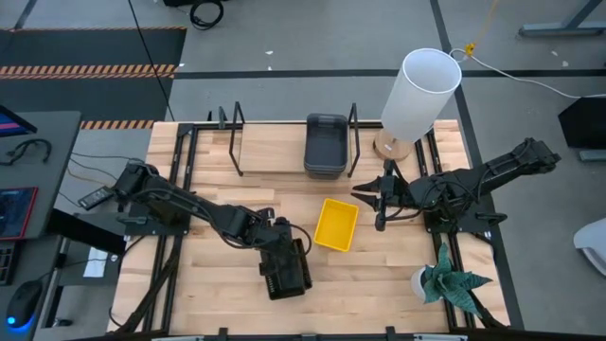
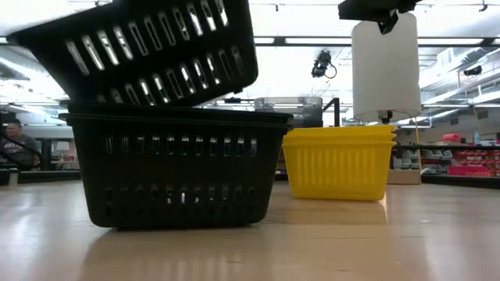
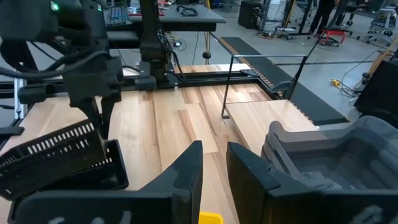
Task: Stack baskets on shelf by color
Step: Stack the left black basket on the right black baskets, then put the stacked black baskets on the shelf
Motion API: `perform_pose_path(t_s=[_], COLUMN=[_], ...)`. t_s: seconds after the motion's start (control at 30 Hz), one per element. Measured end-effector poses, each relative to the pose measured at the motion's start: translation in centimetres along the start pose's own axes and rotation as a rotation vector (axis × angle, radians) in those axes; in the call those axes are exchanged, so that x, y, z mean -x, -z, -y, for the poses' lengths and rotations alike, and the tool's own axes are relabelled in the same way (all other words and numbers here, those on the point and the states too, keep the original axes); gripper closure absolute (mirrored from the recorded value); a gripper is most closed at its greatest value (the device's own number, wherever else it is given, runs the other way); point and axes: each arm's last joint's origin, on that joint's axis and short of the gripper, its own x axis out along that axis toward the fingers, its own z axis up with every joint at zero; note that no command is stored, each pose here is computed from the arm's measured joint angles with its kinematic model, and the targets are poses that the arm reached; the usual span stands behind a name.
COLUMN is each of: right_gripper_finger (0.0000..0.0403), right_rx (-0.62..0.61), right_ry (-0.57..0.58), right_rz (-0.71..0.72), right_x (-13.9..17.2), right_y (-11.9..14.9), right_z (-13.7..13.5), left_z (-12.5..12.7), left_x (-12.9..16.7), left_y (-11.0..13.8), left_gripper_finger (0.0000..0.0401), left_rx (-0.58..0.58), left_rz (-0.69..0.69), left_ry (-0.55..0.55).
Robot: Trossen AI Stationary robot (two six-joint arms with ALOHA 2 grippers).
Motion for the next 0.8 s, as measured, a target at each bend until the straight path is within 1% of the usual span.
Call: perform_pose_path(t_s=[0.23,0.4,0.5,0.7,0.8], right_gripper_finger=[0.0325,0.0325,0.0325,0.0325,0.0325], right_rx=[0.0,0.0,0.0,-0.002,-0.018], right_ry=[0.0,0.0,0.0,0.0,0.0], right_rz=[0.0,0.0,0.0,-0.001,-0.001], right_x=[0.0,0.0,0.0,0.0,0.0], right_y=[0.0,0.0,0.0,0.01,0.01], right_z=[0.0,0.0,0.0,0.0,0.0], left_z=[-0.06,-0.05,-0.08,-0.07,0.15], left_x=[-0.71,-0.66,-0.66,-0.66,-0.61], left_y=[0.2,0.19,0.17,-0.06,0.06], left_gripper_finger=[0.0392,0.0371,0.0343,0.0267,0.024], left_rx=[-0.005,-0.047,-0.06,-0.081,-0.109], left_rz=[-0.061,-0.058,-0.05,-0.017,-0.007], left_ry=[0.033,0.035,0.02,0.0,-0.023])
